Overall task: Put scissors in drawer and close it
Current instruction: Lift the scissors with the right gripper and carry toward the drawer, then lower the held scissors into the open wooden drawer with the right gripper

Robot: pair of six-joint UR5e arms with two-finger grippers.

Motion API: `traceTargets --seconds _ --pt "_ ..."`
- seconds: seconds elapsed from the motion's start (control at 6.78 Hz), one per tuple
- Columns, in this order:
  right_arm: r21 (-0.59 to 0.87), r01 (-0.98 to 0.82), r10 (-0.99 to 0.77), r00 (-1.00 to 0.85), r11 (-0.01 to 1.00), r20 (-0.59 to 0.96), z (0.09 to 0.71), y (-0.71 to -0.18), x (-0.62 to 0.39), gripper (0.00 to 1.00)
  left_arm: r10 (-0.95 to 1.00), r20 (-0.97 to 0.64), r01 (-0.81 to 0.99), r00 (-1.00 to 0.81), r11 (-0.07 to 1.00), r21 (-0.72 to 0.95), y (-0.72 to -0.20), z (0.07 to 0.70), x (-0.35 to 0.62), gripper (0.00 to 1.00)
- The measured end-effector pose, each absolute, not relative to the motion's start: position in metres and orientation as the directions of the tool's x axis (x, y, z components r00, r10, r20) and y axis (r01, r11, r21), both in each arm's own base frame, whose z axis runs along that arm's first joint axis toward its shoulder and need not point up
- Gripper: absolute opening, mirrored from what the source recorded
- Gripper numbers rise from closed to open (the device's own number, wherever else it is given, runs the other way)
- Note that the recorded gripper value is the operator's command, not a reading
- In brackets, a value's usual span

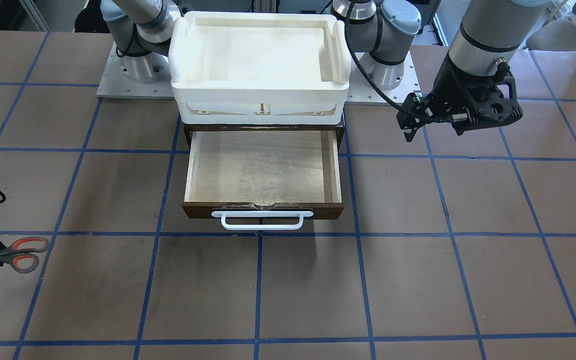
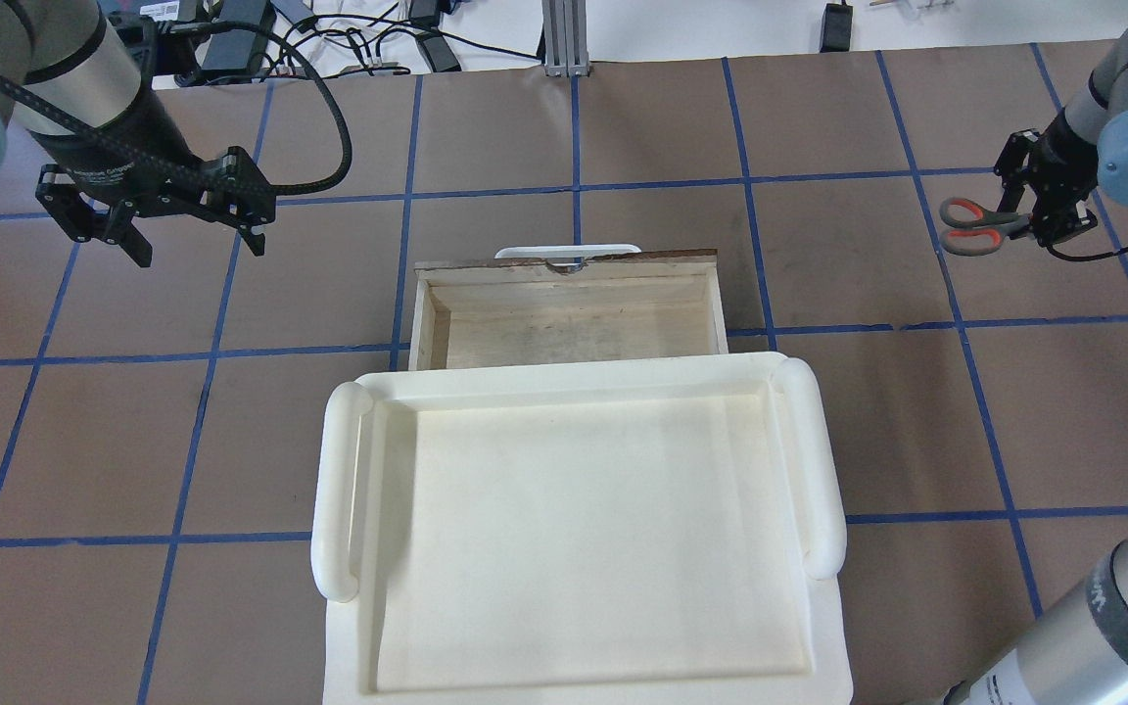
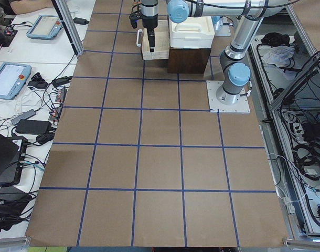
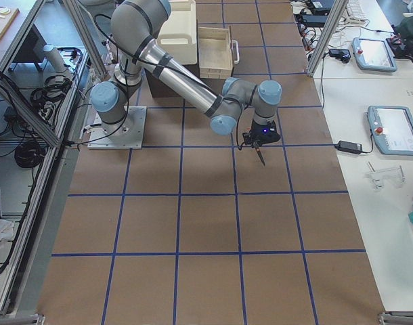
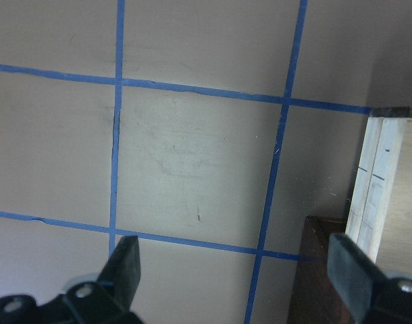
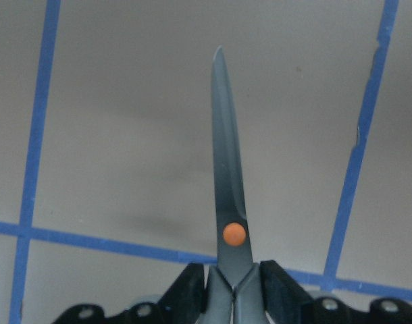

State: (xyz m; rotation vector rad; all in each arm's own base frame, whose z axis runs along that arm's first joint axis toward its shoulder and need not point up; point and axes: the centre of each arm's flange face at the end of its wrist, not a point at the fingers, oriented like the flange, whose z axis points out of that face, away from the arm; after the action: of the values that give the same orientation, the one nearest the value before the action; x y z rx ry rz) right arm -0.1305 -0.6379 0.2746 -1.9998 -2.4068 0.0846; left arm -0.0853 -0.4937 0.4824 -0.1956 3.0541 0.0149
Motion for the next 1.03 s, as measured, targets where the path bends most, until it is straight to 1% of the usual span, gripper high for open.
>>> traceTargets --seconds 0.44,0.88,1.03 --pt "-0.046 0.993 0.993 -0.109 0.106 -0.053 0.347 -0.622 -0.029 0.0 -0.134 -0.08 -0.134 -0.988 0.991 0.001 -0.493 0.484 -0.082 1.0" --pt "0.024 0.999 0.997 -0.025 0.027 -0.071 0.404 -0.591 0.101 0.0 -0.137 -0.082 -0.137 -0.987 0.991 -0.001 -0.492 0.485 -0.08 1.0" --pt "0.045 0.999 0.998 0.023 -0.021 -0.061 0.421 -0.584 0.145 0.0 -0.14 -0.081 -0.14 -0.987 0.99 -0.003 -0.492 0.486 -0.079 1.0"
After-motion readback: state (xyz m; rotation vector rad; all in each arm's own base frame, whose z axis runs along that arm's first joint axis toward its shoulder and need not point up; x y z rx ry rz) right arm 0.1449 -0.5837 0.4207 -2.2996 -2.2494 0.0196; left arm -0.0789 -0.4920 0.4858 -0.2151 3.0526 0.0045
